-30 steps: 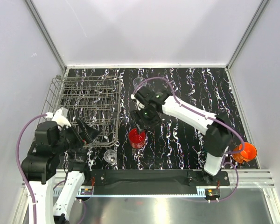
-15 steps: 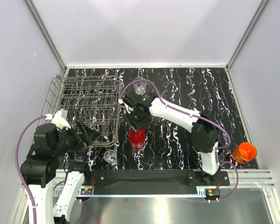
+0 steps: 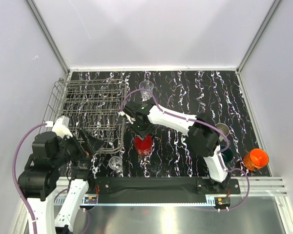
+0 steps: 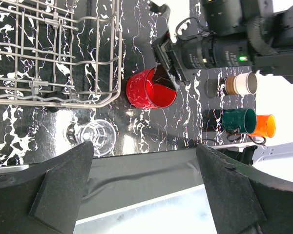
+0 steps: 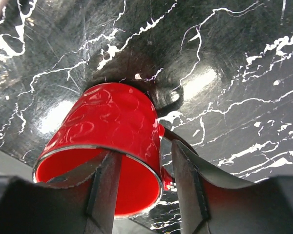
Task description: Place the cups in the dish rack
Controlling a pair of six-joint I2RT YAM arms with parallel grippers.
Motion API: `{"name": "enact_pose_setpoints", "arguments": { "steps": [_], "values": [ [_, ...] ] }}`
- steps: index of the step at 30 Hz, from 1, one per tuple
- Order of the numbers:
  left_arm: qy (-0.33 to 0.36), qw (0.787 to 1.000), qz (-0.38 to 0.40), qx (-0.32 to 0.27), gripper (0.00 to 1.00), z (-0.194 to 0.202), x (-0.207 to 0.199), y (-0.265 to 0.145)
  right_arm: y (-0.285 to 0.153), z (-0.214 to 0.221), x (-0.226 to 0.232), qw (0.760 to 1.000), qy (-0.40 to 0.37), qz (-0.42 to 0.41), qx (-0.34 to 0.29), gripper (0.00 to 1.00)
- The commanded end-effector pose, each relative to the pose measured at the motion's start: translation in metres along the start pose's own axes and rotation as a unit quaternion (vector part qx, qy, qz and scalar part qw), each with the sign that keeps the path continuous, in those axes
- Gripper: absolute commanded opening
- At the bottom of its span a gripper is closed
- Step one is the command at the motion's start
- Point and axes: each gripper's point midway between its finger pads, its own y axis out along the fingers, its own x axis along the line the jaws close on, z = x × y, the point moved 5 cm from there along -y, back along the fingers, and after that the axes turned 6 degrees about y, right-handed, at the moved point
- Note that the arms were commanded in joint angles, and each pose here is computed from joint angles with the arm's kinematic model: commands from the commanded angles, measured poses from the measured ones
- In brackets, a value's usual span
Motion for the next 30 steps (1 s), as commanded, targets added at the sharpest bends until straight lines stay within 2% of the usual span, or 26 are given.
{"name": "enact_pose_setpoints", "arguments": {
  "steps": [1, 7, 10, 12, 15, 18, 21, 24, 25, 27, 30],
  "values": [
    [0.020, 0.999, 0.022, -0.016, 0.93, -0.001, -0.008, -0.012, 0.003, -0.004, 0.003, 1.000, -0.021, 0.008, -0.009, 0.50],
    [0.018, 0.999, 0.033, -0.013, 0.92, 0.003, -0.010, -0.013, 0.004, -0.005, 0.001, 1.000, -0.004, 0.023, -0.008, 0.30],
    [0.018, 0.999, 0.041, -0.010, 0.90, 0.005, -0.011, -0.013, 0.005, -0.004, -0.003, 0.999, 0.000, 0.038, -0.006, 0.13],
    [0.022, 0.999, 0.043, -0.012, 0.90, 0.004, -0.012, -0.014, 0.000, -0.004, -0.005, 0.999, 0.004, 0.049, -0.010, 0.11],
    [0.031, 0.998, 0.057, -0.012, 0.91, 0.001, -0.016, -0.013, -0.016, -0.003, -0.006, 0.998, 0.015, 0.052, -0.018, 0.00],
    [0.038, 0.997, 0.071, -0.016, 0.91, -0.008, -0.021, -0.011, -0.045, -0.003, -0.004, 0.997, 0.044, 0.049, -0.035, 0.00],
    [0.043, 0.992, 0.118, -0.025, 0.92, -0.019, -0.038, -0.015, -0.084, -0.004, 0.001, 0.994, 0.092, 0.007, -0.063, 0.00],
    [0.043, 0.982, 0.178, -0.044, 0.92, -0.032, -0.058, -0.019, -0.129, -0.016, 0.009, 0.976, 0.160, -0.097, -0.107, 0.00],
    [0.043, 0.979, 0.194, -0.049, 0.92, -0.034, -0.063, -0.021, -0.143, -0.018, 0.015, 0.967, 0.174, -0.147, -0.113, 0.00],
    [0.048, 0.967, 0.238, -0.074, 0.93, -0.045, -0.077, -0.027, -0.174, -0.028, 0.009, 0.944, 0.220, -0.196, -0.149, 0.00],
    [0.060, 0.951, 0.283, -0.108, 0.94, -0.054, -0.090, -0.036, -0.221, -0.040, 0.014, 0.901, 0.256, -0.296, -0.187, 0.00]
  ]
}}
